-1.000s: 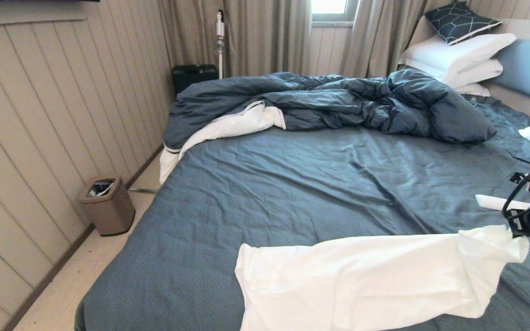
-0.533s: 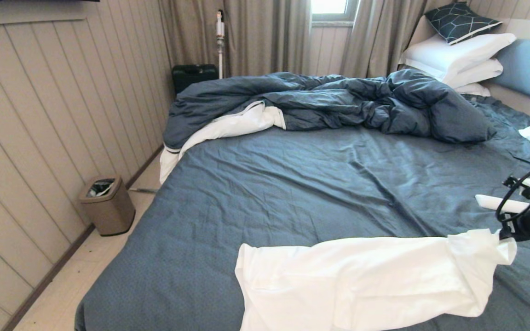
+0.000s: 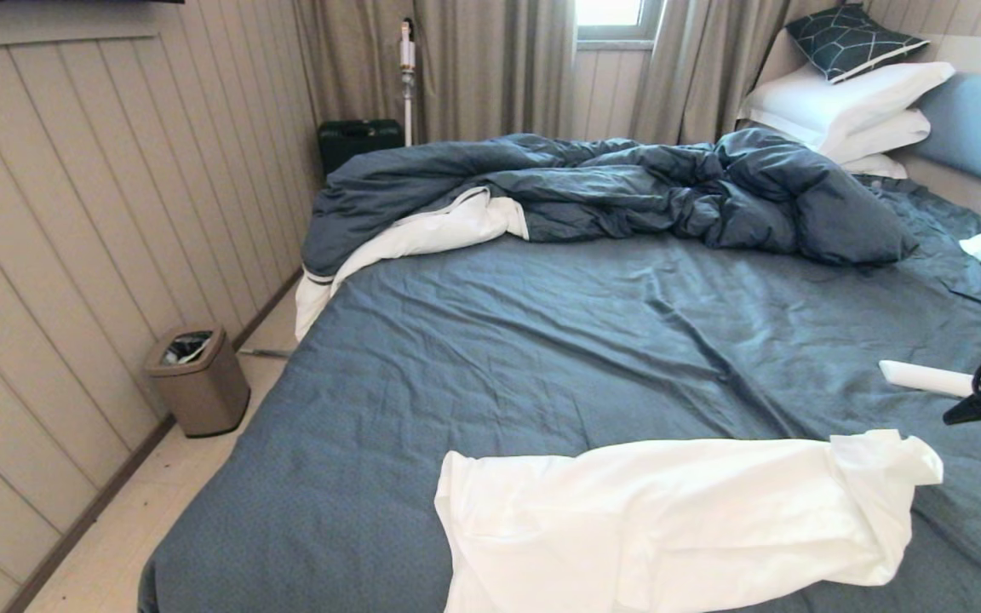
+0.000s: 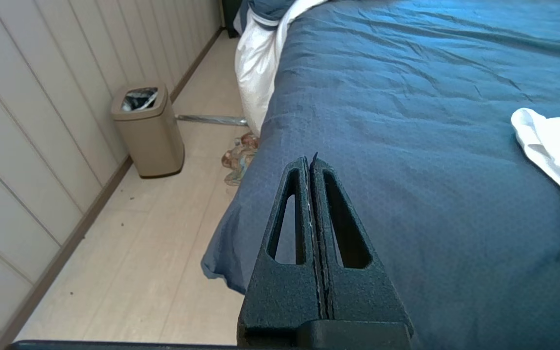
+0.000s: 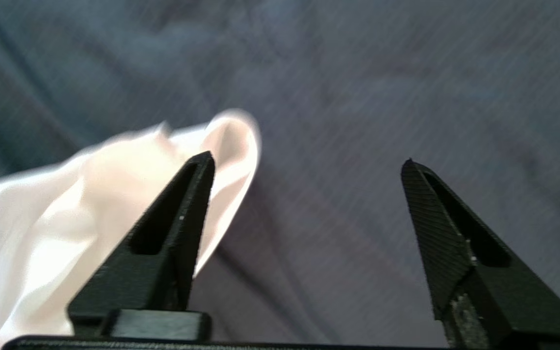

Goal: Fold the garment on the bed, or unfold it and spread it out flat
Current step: Unford the white T-shirt

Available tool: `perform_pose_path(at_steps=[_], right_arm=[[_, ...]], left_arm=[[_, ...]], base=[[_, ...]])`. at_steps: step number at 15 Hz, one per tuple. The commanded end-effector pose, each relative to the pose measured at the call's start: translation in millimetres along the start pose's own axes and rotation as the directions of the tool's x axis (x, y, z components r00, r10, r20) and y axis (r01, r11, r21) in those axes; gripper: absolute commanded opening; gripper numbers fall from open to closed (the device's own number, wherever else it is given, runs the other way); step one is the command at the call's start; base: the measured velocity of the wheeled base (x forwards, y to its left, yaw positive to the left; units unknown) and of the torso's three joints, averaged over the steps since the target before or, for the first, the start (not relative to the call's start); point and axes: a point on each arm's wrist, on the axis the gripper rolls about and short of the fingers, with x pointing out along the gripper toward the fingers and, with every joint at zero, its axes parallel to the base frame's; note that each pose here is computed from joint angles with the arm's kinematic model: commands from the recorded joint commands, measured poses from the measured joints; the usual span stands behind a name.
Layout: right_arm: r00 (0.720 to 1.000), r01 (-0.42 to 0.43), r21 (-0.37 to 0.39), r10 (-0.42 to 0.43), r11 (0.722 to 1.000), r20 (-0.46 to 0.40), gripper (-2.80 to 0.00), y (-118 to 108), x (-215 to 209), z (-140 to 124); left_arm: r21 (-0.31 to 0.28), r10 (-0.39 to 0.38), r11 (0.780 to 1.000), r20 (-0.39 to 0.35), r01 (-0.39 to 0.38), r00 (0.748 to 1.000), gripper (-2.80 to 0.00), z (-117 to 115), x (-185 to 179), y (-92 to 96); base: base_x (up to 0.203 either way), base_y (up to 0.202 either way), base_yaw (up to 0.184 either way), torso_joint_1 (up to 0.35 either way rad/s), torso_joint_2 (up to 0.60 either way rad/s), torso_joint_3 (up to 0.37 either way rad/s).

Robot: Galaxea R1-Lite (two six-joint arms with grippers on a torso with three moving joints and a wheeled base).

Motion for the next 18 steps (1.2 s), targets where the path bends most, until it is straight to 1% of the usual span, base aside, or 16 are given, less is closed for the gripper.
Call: perform_pose_path(at_steps=[1,2,4,5,7,8,10,11,12,13,14,16,18], right_arm=[[0.999,-0.032,-0.003,0.032,0.999,0.018,0.00,9,-29,-3],[0.997,-0.070,-0.014,0.070,0.997,0.015,0.00,22,-47,-9],[0.986,-0.163,-0.063,0.162,0.985,-0.030,0.00,62,-62,-24],[0.979,-0.202,-0.099,0.200,0.974,-0.032,0.00,85,-71,-27],[0.965,-0.263,-0.147,0.263,0.953,-0.022,0.00,123,-90,-31],[0.962,-0.273,-0.163,0.273,0.948,-0.025,0.00,140,-94,-32],[0.980,-0.197,-0.194,0.194,0.961,-0.037,0.00,159,-96,-37],[0.983,-0.183,-0.196,0.182,0.964,-0.021,-2.19,161,-95,-38],[0.984,-0.174,-0.196,0.178,0.965,0.003,-2.80,161,-95,-37],[0.984,-0.169,-0.193,0.177,0.967,0.026,-2.80,160,-97,-37],[0.984,-0.165,-0.194,0.174,0.967,0.027,-2.80,160,-99,-40],[0.988,-0.149,-0.197,0.152,0.969,0.003,-2.80,159,-96,-47],[0.994,-0.106,-0.197,0.103,0.975,-0.024,-2.80,158,-90,-55]], left_arm=[[0.001,0.001,1.000,0.000,-0.001,1.000,-2.80,0,0,0.0],[0.000,0.001,1.000,0.000,-0.001,1.000,-2.80,0,0,0.0],[0.001,0.001,1.000,0.000,-0.001,1.000,-2.80,0,0,0.0],[0.001,0.000,1.000,0.000,0.000,1.000,-2.80,0,0,0.0],[-0.001,0.000,1.000,0.000,0.000,1.000,-2.80,0,0,0.0],[-0.001,0.000,1.000,0.000,0.000,1.000,-2.80,0,0,0.0],[-0.006,-0.002,1.000,0.000,0.002,1.000,-2.80,0,0,0.0],[-0.007,0.001,1.000,0.000,-0.001,1.000,-2.80,0,0,0.0],[-0.007,0.000,1.000,0.000,0.000,1.000,-2.80,0,0,0.0],[-0.007,-0.001,1.000,0.000,0.001,1.000,-2.80,0,0,0.0],[-0.006,-0.002,1.000,0.000,0.002,1.000,-2.80,0,0,0.0],[-0.007,0.000,1.000,0.000,0.000,1.000,-2.80,0,0,0.0],[-0.004,-0.002,1.000,0.000,0.002,1.000,-2.80,0,0,0.0]], base=[[0.000,0.000,0.000,0.000,0.00,0.000],[0.000,0.000,0.000,0.000,0.00,0.000],[0.000,0.000,0.000,0.000,0.00,0.000],[0.000,0.000,0.000,0.000,0.00,0.000],[0.000,0.000,0.000,0.000,0.00,0.000],[0.000,0.000,0.000,0.000,0.00,0.000],[0.000,0.000,0.000,0.000,0.00,0.000],[0.000,0.000,0.000,0.000,0.00,0.000],[0.000,0.000,0.000,0.000,0.00,0.000],[0.000,0.000,0.000,0.000,0.00,0.000],[0.000,0.000,0.000,0.000,0.00,0.000],[0.000,0.000,0.000,0.000,0.00,0.000],[0.000,0.000,0.000,0.000,0.00,0.000]])
